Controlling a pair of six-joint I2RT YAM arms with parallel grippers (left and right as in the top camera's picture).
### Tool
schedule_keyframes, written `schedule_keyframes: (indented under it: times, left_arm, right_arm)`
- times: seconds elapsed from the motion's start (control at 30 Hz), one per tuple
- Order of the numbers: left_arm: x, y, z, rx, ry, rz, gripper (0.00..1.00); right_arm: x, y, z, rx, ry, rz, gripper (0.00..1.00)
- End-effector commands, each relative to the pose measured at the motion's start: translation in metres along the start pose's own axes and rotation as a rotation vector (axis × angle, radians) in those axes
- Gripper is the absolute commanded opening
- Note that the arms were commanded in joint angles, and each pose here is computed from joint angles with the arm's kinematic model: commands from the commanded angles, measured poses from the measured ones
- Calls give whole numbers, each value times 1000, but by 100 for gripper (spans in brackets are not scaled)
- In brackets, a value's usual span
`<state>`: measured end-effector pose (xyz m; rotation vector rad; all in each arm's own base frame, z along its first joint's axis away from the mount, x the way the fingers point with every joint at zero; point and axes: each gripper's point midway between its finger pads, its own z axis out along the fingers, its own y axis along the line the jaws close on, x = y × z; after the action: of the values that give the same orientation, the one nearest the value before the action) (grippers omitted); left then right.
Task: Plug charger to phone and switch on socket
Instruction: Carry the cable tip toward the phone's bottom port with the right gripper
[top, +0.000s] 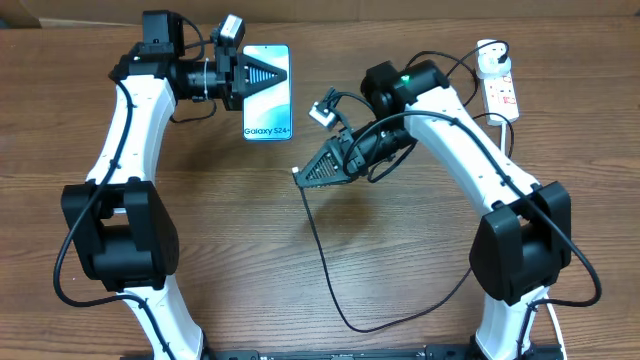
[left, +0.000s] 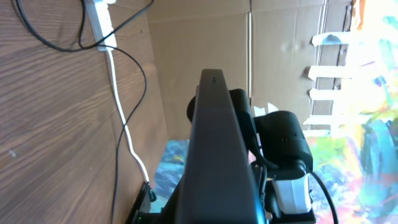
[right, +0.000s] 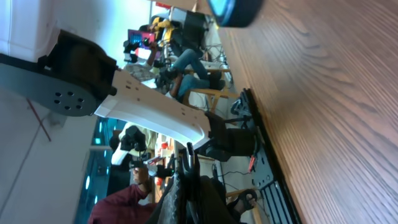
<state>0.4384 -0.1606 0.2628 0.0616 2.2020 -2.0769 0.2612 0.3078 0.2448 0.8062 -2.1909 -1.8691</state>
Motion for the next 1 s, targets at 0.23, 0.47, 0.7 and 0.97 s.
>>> schedule_keyframes:
  times: [0.23,0.47,0.7,0.97]
  left_arm:
    - [4,-6,6,10,18,-99,4]
    - [5,-3,11,-11,19,-99,4]
    - [3,3,12,-42,8,-98,4]
    - [5,8,22,-74,13,-99,4]
  right_arm:
    - [-16,10,-3,-14,-43,-36,4]
    - [-30,-3,-3,51,-62,22,4]
    - [-31,-3,-3,46,-64,18,4]
    - [-40,-3,-3,45,-83,23,4]
